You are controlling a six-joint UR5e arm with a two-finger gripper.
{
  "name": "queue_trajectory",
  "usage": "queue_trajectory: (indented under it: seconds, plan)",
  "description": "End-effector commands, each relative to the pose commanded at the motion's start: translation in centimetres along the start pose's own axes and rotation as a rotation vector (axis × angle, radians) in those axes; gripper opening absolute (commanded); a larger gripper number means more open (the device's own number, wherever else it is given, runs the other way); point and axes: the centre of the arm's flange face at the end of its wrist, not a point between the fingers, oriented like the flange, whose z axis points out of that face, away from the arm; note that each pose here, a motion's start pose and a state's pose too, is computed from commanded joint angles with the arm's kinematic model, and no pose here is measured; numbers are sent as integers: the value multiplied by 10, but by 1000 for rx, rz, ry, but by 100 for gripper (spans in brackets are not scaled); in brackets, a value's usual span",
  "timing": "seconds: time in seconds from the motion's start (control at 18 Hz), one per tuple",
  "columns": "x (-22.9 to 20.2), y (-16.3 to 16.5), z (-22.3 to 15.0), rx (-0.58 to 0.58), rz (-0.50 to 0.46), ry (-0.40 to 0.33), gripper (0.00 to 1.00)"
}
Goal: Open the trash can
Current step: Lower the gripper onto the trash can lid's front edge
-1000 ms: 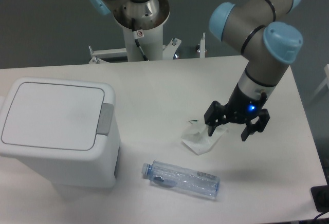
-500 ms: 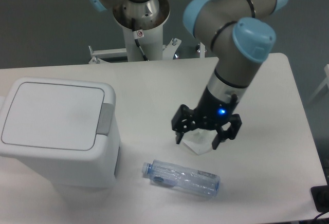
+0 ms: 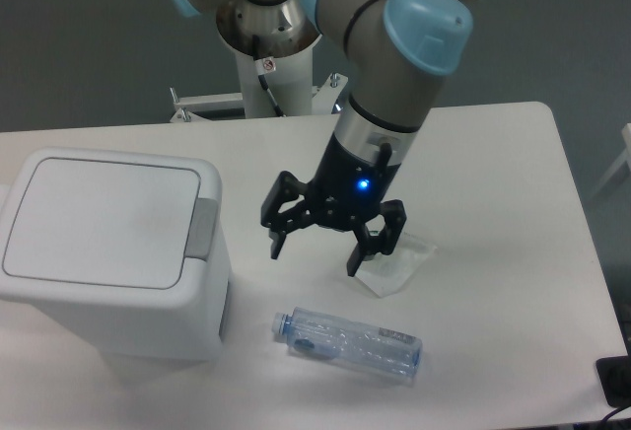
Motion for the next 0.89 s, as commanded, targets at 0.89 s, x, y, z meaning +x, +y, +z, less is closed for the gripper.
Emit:
queue_trajectory:
  seconds: [0.89]
  plan:
    - [29,19,30,-57,3,27,100]
